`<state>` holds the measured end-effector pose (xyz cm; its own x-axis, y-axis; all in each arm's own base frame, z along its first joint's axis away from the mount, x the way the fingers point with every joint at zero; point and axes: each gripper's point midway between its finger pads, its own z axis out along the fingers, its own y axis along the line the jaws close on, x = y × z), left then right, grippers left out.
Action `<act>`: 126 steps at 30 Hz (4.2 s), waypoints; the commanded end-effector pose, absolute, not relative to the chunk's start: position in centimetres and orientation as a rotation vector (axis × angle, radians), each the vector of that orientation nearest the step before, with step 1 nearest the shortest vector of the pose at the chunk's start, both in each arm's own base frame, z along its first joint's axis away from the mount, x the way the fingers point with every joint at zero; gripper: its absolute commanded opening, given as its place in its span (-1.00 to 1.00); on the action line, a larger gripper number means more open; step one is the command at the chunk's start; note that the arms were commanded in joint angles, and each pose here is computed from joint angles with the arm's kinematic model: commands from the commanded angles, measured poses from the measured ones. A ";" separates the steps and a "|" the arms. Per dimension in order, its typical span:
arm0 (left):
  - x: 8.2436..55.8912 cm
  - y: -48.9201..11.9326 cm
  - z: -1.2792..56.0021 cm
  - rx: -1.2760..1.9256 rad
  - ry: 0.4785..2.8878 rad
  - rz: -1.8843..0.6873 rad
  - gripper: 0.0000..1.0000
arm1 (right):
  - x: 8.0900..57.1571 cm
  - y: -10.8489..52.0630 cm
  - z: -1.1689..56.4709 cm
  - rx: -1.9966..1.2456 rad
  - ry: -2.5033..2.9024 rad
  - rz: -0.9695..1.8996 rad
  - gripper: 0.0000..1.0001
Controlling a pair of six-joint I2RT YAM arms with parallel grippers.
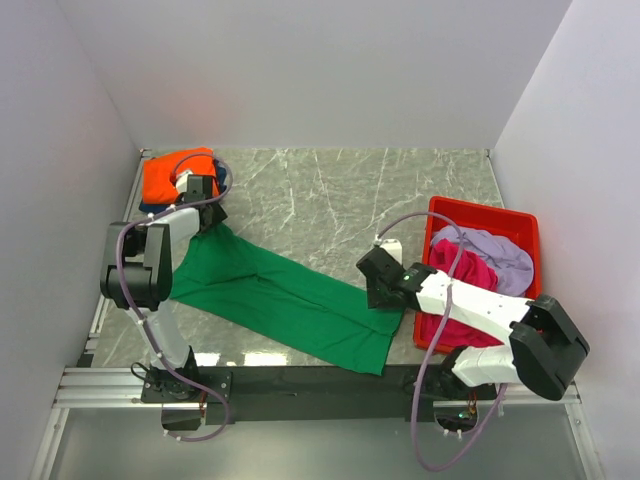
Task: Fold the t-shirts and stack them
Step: Fold the tshirt
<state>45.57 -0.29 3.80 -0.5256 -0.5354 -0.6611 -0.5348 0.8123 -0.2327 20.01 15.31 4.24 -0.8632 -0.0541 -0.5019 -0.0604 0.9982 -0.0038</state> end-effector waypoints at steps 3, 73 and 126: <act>46.7 -0.3 5.2 -0.803 2.188 -0.101 -0.05 | 21.2 14.5 4.8 -0.058 2.582 0.012 0.02; 35.5 -6.1 6.3 -0.595 2.229 -0.152 0.40 | 21.7 19.4 8.7 -0.184 2.579 0.123 -0.49; 28.1 -8.1 5.5 -0.543 2.307 -0.079 -0.85 | 20.5 21.7 3.8 -0.303 2.660 0.123 -0.46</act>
